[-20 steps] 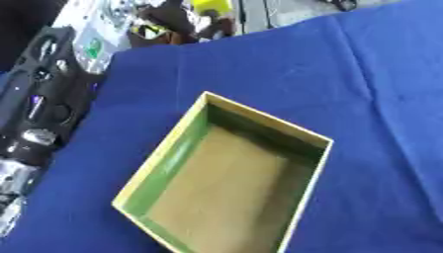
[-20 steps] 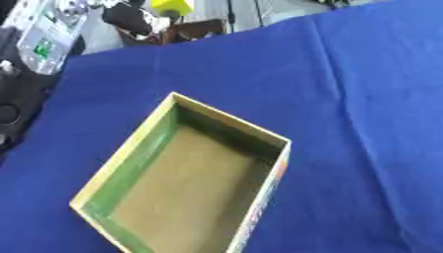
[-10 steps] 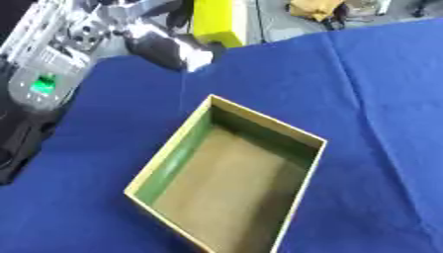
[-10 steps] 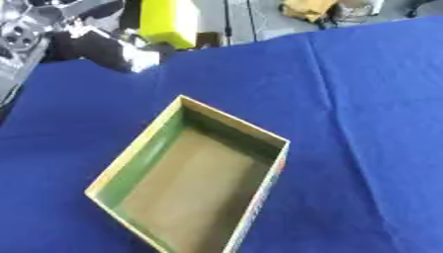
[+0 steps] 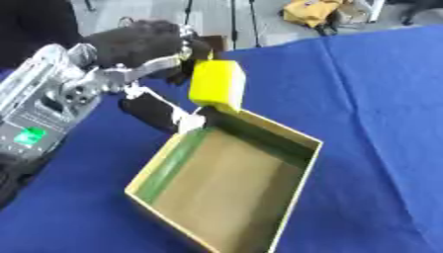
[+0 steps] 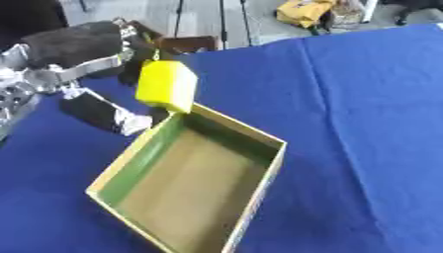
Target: Pick up objects on the table and place them in the box.
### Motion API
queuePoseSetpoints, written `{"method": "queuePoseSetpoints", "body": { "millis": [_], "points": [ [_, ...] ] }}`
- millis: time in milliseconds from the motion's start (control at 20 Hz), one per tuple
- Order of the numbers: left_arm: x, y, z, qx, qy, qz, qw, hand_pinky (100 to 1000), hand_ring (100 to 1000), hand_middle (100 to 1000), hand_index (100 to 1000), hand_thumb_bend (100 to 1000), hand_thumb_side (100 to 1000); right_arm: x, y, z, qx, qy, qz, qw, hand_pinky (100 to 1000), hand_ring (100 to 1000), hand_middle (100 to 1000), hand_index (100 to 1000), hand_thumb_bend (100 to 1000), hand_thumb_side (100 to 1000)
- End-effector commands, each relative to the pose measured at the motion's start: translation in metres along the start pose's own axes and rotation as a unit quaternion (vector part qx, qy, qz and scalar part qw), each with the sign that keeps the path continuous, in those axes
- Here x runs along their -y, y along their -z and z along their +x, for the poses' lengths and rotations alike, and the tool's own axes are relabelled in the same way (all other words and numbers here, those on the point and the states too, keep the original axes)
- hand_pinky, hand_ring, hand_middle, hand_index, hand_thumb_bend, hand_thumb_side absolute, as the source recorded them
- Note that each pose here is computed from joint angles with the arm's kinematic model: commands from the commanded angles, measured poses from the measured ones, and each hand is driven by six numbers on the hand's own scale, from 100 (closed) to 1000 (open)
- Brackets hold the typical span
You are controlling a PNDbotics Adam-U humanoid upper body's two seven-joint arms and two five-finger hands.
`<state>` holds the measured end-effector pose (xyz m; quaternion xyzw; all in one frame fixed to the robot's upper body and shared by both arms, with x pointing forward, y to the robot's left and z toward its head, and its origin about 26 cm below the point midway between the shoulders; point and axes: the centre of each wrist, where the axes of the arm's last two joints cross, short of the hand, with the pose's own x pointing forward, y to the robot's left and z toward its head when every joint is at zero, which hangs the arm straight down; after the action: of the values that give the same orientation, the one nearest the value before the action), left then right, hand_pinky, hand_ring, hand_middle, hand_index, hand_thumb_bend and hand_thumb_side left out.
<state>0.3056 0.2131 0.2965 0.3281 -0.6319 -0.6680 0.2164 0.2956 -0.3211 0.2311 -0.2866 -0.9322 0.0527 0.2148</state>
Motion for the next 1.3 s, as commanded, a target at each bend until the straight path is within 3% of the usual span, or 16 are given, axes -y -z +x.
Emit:
{"method": "queuePoseSetpoints", "body": {
  "millis": [50, 600, 650, 1000, 1100, 1150, 1250, 1300],
  "points": [
    [0.0, -0.003, 0.004, 0.002, 0.031, -0.01, 0.999, 126, 341, 290, 497, 100, 420, 0.006, 0.01, 0.006, 0.021, -0.004, -0.004, 1.0, 715, 661, 745, 819, 118, 723],
    [0.029, 0.009, 0.013, 0.026, 0.064, -0.088, 0.994, 180, 383, 314, 509, 100, 432, 0.005, 0.009, 0.006, 0.019, -0.002, -0.005, 1.0, 717, 660, 745, 820, 122, 715],
    [0.032, 0.01, 0.014, 0.029, 0.06, -0.097, 0.993, 216, 413, 350, 541, 100, 481, 0.005, 0.009, 0.006, 0.019, -0.001, -0.005, 1.0, 717, 660, 745, 820, 122, 715],
    [0.039, 0.013, 0.017, 0.055, 0.057, -0.165, 0.983, 486, 587, 554, 771, 100, 567, 0.004, 0.009, 0.006, 0.017, 0.0, -0.008, 1.0, 717, 660, 746, 821, 124, 711],
    [0.039, 0.013, 0.018, 0.063, 0.065, -0.191, 0.977, 652, 796, 802, 940, 193, 693, 0.004, 0.009, 0.006, 0.017, 0.0, -0.008, 1.0, 717, 660, 746, 821, 123, 715],
    [0.038, 0.012, 0.018, 0.065, 0.072, -0.201, 0.975, 778, 895, 901, 1000, 344, 799, 0.004, 0.009, 0.006, 0.017, 0.0, -0.009, 1.0, 717, 660, 746, 821, 124, 715],
    [0.035, 0.011, 0.018, 0.068, 0.09, -0.214, 0.97, 855, 948, 950, 1000, 533, 960, 0.004, 0.009, 0.006, 0.016, 0.0, -0.009, 1.0, 717, 660, 746, 821, 125, 714],
    [0.032, 0.011, 0.018, 0.069, 0.096, -0.213, 0.97, 863, 955, 961, 1000, 593, 1000, 0.004, 0.008, 0.006, 0.016, -0.001, -0.009, 1.0, 717, 660, 746, 821, 124, 714]
  ]
}}
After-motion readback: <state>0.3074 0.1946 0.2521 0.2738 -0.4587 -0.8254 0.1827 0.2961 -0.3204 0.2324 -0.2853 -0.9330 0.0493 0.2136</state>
